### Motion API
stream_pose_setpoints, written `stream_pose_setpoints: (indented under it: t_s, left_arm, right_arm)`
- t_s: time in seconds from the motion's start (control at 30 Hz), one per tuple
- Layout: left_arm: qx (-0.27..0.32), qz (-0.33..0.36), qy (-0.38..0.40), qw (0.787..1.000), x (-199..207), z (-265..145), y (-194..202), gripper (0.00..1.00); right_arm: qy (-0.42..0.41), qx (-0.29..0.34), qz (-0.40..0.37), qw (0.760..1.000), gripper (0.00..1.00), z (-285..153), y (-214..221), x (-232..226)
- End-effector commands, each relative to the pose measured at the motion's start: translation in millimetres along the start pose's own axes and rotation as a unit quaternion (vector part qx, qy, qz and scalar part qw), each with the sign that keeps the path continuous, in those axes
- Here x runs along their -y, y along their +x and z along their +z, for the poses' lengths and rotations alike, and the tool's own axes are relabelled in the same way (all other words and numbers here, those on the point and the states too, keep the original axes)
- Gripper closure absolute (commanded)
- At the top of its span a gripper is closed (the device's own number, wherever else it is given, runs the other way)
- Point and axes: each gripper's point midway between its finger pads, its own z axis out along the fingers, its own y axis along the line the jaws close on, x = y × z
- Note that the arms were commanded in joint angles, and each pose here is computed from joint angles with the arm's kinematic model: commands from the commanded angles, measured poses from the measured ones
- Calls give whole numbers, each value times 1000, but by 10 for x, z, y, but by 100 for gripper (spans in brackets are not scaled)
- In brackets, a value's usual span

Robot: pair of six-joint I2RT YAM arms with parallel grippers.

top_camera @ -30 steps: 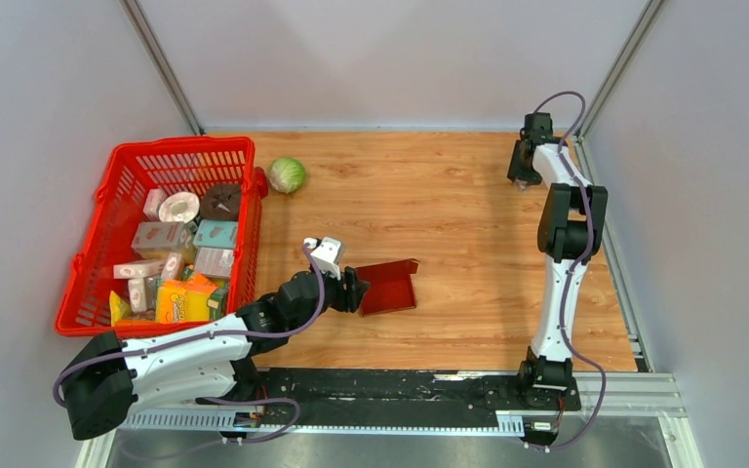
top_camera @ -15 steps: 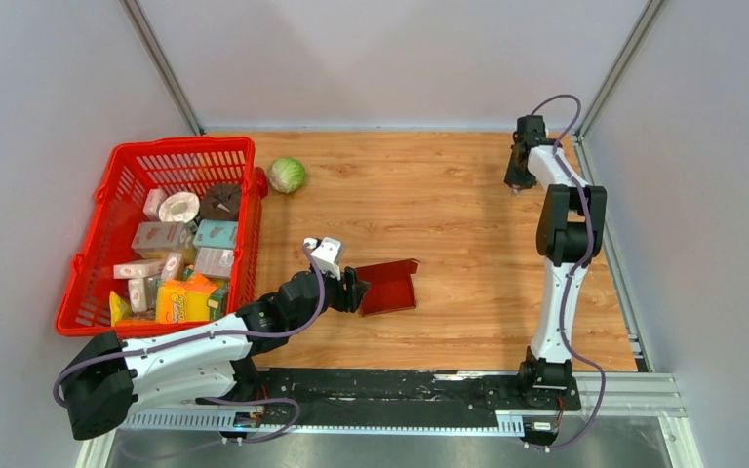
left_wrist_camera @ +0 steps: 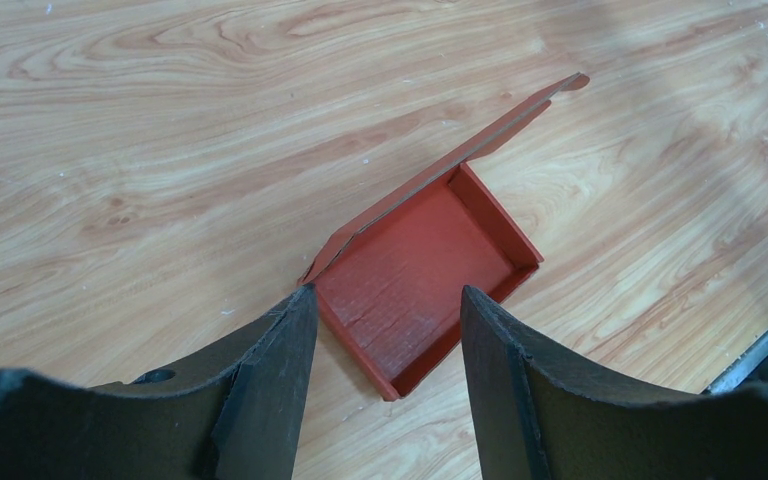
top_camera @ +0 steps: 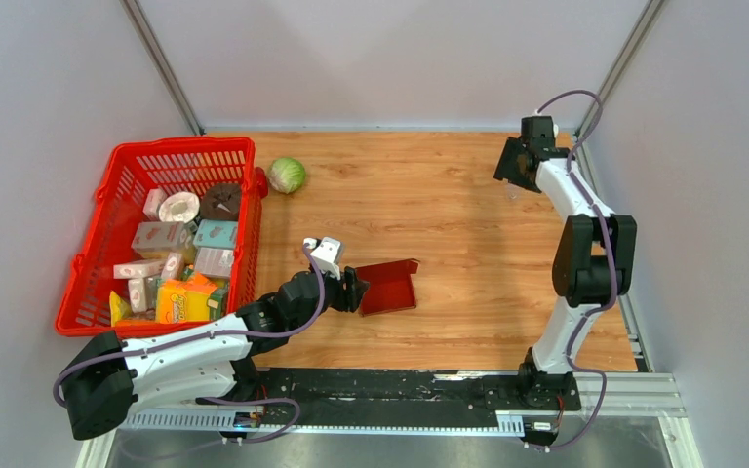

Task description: Fold the paper box

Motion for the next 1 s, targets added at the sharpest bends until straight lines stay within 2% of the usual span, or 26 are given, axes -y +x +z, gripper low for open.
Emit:
stream_pose_setpoints:
  t_s: [0.0, 0.03, 0.2, 0.63, 0.77, 0.8, 0.97]
  left_arm:
    - [20, -3, 2, 1000, 41, 8, -124, 37]
    - [19, -2, 3, 1000, 40, 8, -117, 37]
    - [17, 2, 5, 1000, 54, 25, -113, 37]
    - [19, 6, 16, 1000, 85, 22, -114, 37]
    - [18, 6, 15, 1000, 86, 23, -113, 32]
    - [17, 6, 15, 1000, 85, 25, -109, 26]
    - [16, 6, 14, 1000, 89, 33, -113, 26]
  right_arm:
    - [14, -18, -34, 999, 28, 278, -62, 11]
    - [21, -44, -43, 998, 27, 426, 42, 28]
    - [50, -52, -69, 995, 21, 623, -73, 73]
    - [44, -86, -73, 993, 23, 955, 21, 251]
    - [41, -88, -69, 993, 24, 1014, 2, 246]
    - [40, -89, -71, 993, 25, 1015, 0, 244]
    - [28, -90, -63, 994, 29, 1033, -3, 188]
